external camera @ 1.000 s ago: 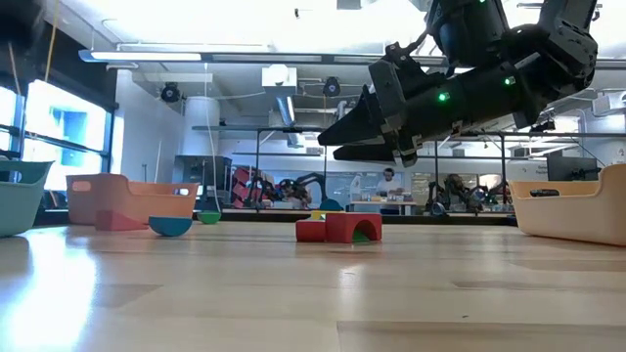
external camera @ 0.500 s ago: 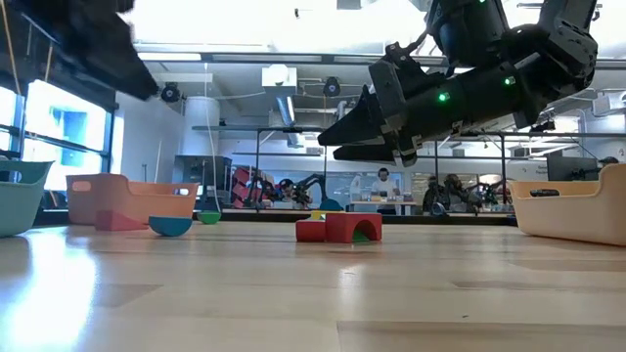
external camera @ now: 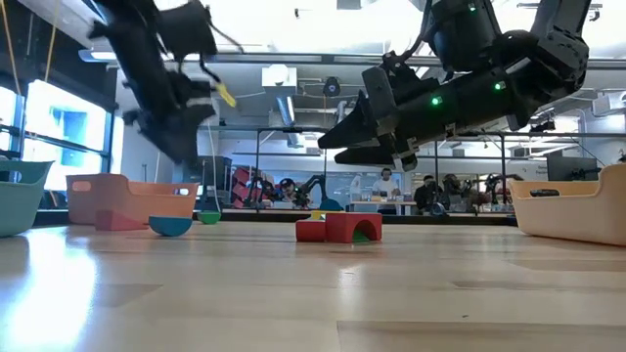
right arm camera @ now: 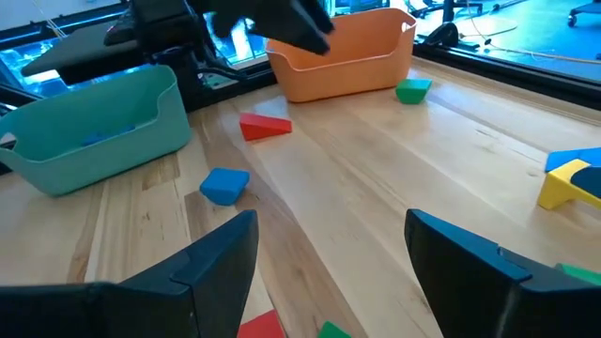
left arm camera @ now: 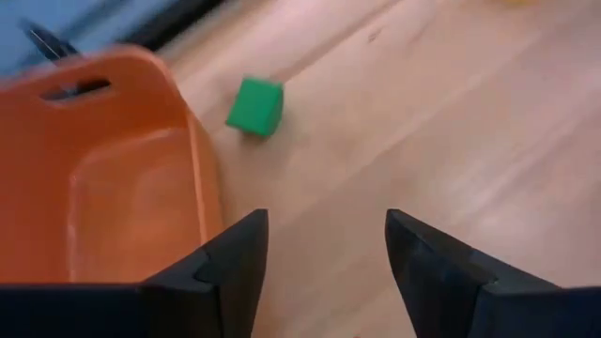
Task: Sort blocks by size
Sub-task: Put the red triangle block into the orange bin
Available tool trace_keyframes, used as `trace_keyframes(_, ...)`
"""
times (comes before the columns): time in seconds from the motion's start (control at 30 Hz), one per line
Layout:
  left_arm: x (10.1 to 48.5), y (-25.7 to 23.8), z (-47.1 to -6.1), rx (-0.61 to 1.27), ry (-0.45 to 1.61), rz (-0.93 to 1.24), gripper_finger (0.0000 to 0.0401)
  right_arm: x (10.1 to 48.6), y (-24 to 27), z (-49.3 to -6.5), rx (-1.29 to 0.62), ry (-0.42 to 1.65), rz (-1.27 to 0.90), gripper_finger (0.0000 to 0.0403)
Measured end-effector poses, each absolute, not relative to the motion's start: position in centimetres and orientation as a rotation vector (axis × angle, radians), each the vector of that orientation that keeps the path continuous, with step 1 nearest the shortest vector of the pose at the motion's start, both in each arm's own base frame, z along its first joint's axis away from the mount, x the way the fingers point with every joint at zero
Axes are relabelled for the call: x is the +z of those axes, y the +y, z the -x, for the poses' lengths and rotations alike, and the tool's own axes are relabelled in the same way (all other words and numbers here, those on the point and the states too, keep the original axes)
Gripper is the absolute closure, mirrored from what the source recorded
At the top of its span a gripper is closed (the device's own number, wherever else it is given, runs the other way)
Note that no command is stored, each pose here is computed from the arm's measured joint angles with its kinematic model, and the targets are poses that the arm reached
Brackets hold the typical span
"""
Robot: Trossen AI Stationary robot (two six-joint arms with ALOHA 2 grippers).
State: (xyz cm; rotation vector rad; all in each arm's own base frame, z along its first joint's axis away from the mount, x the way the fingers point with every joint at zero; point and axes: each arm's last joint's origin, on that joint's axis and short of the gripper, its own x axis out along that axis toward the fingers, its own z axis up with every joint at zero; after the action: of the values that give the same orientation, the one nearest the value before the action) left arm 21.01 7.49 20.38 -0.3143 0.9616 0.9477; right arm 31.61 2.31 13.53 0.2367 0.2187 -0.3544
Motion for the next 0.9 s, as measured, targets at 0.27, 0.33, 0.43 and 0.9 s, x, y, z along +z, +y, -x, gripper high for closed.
trace_keyframes(0.27, 16.1, 13.2, -21.0, 0.97, 1.148, 0.39, 0.0201, 13.5, 2.3, -31.6, -0.354, 0.219, -0.236, 0.0137)
trace_keyframes(0.33, 15.4, 14.1, -20.9, 0.999, 1.163, 0.382, 0.0204, 13.5, 2.3, -31.6, -0.354, 0.22, -0.235, 0.0137)
trace_keyframes(0.43, 14.8, 15.1, -20.7, 1.036, 1.182, 0.357, 0.0208, 13.5, 2.3, -31.6, -0.355, 0.222, -0.236, 0.0137)
trace_keyframes(0.9, 19.1, 14.8, -20.5, 1.09, 1.081, 0.253, 0.0209, 13.3, 2.3, -31.6, -0.359, 0.235, -0.251, 0.0137)
